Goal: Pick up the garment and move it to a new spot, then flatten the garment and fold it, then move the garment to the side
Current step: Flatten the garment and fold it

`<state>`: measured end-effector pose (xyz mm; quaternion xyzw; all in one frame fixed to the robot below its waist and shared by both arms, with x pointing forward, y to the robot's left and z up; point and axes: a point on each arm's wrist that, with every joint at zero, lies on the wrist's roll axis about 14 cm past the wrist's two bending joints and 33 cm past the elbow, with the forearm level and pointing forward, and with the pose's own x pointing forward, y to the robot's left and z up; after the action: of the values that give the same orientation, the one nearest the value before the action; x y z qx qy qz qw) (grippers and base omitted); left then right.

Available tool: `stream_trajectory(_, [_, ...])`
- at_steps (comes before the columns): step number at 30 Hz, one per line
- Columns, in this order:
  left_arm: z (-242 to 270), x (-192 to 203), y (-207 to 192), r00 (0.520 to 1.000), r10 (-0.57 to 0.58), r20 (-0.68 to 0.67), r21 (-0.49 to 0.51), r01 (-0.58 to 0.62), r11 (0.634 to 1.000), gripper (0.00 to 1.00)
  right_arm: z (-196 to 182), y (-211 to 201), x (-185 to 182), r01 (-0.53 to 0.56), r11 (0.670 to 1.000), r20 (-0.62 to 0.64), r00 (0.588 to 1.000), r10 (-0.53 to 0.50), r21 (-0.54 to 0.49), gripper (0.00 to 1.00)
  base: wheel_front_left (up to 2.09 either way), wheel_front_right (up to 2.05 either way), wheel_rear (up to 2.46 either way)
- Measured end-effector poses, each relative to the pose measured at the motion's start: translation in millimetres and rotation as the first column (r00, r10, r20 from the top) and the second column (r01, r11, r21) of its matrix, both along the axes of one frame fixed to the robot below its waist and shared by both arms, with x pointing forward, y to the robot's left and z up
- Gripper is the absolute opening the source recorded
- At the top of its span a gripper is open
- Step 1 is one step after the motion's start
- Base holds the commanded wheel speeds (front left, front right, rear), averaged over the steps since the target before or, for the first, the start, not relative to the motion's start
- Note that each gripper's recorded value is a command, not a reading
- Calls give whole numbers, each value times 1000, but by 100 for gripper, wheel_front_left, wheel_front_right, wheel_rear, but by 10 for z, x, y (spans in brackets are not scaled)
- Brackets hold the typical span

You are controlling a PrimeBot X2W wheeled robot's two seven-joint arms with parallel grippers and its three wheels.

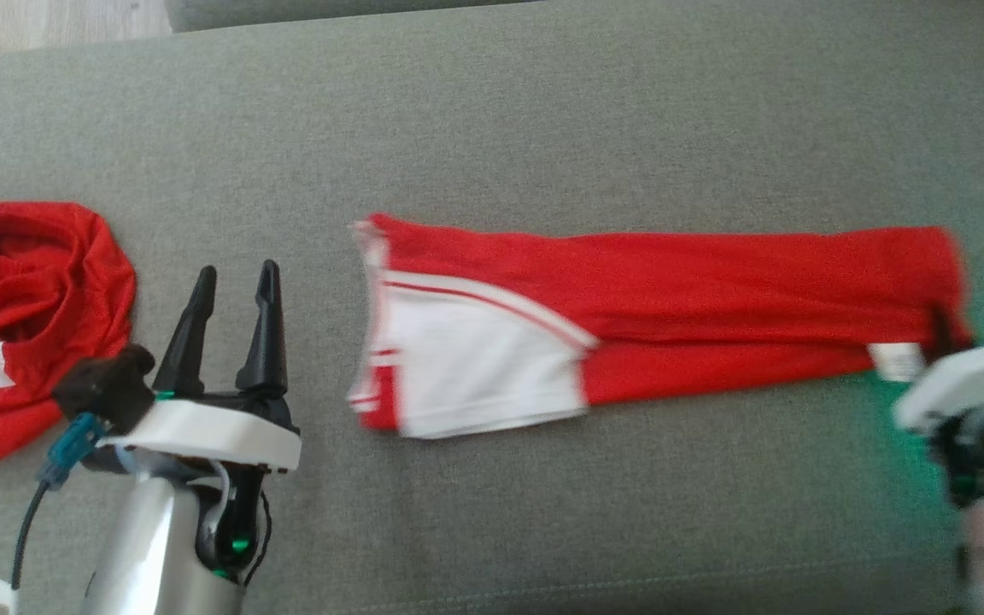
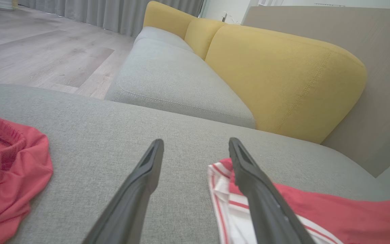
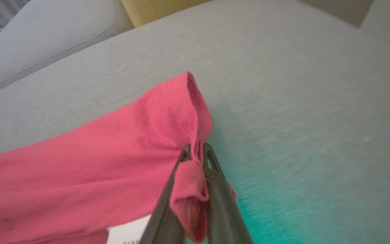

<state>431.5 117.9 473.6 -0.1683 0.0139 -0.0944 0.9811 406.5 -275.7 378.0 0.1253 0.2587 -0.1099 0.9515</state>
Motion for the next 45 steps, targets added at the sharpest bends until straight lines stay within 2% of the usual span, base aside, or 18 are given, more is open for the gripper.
stream_trajectory(4, [4,10,44,1000,13,2,-3,-13,1000,100,146,-568,-78,97,989,28,995,-95,-114,0,0,0,0])
stream_trajectory(7, [15,7,49,1000,14,6,3,-14,1000,100,352,-968,-104,169,961,69,985,-158,-219,0,0,0,0])
stream_trajectory(9, [35,1,47,1000,12,11,3,-12,1000,100,506,-1103,-65,196,943,100,979,-175,-269,0,0,0,0])
stream_trajectory(11, [63,-7,49,1000,13,18,2,-13,1000,100,611,-1071,13,189,938,122,980,-159,-292,0,0,0,0])
stream_trajectory(16, [133,-31,35,999,10,34,0,-10,1000,100,648,-535,214,114,970,152,985,-83,-213,0,0,0,0])
stream_trajectory(20, [174,-72,18,999,6,41,0,-6,1000,100,861,-80,384,24,988,214,977,9,-150,0,0,0,0])
stream_trajectory(25, [244,-124,20,998,7,56,-4,-7,1000,100,1119,502,467,-134,986,275,949,157,-100,0,0,0,0])
stream_trajectory(29, [235,-199,53,999,16,51,-7,-15,1000,100,1094,1009,350,-273,962,279,922,268,-22,0,0,0,0])
stream_trajectory(33, [196,-279,73,999,20,39,-5,-19,1000,100,1064,1490,212,-389,918,304,886,351,74,0,0,0,0])
stream_trajectory(36, [199,-298,112,999,31,38,-9,-31,999,100,1026,1733,149,-449,889,309,862,402,95,0,0,0,0])
stream_trajectory(37, [190,-309,128,999,36,35,-8,-36,999,100,1027,1891,126,-484,869,328,841,430,101,0,0,0,0])
stream_trajectory(44, [127,-327,183,998,54,15,-12,-54,998,100,666,2214,-13,-546,824,268,825,497,151,0,0,0,0])
stream_trajectory(45, [116,-329,180,998,54,12,-12,-53,998,100,590,2231,-38,-549,821,247,827,506,155,37,0,0,0])
